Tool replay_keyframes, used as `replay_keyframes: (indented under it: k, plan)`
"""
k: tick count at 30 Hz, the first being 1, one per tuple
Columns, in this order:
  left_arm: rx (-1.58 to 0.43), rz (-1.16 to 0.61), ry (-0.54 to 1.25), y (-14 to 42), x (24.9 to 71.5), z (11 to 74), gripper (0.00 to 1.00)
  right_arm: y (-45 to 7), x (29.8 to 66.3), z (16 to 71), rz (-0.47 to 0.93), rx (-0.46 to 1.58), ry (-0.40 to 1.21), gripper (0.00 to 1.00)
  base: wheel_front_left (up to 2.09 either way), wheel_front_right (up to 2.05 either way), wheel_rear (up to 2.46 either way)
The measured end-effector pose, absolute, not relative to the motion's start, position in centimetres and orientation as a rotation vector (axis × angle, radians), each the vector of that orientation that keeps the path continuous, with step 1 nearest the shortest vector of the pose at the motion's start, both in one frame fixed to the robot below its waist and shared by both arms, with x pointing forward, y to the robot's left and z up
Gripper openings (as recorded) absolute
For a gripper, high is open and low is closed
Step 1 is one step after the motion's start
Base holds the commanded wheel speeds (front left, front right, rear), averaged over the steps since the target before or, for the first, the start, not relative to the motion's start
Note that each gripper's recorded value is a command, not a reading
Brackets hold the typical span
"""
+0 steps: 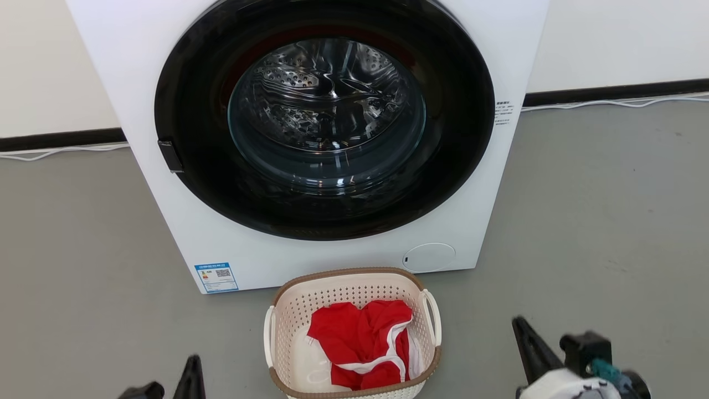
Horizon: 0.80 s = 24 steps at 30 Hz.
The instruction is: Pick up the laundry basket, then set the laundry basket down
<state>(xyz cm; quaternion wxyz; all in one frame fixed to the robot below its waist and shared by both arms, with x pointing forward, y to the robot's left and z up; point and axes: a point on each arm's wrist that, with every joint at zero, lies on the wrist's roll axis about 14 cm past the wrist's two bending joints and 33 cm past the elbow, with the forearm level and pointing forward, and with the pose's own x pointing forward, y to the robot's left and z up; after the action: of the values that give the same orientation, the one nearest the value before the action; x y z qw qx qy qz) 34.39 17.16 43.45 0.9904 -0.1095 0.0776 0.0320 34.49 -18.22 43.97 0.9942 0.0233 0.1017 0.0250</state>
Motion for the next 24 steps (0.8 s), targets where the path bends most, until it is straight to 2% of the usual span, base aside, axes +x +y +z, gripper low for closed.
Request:
replay_keyframes:
  k: [3, 24]
  plan:
    - [-0.240, 0.077, 0.191, 17.33, 33.80, 42.52, 0.00, -18.28, 33.78, 42.79, 0.041, 0.073, 0.244, 0.00, 0.00, 0.00, 0.00]
    - [-0.461, 0.134, 0.231, 18.04, 33.71, 42.01, 0.00, -19.01, 34.52, 43.60, -0.025, 0.323, 0.222, 0.00, 0.00, 0.00, 0.00]
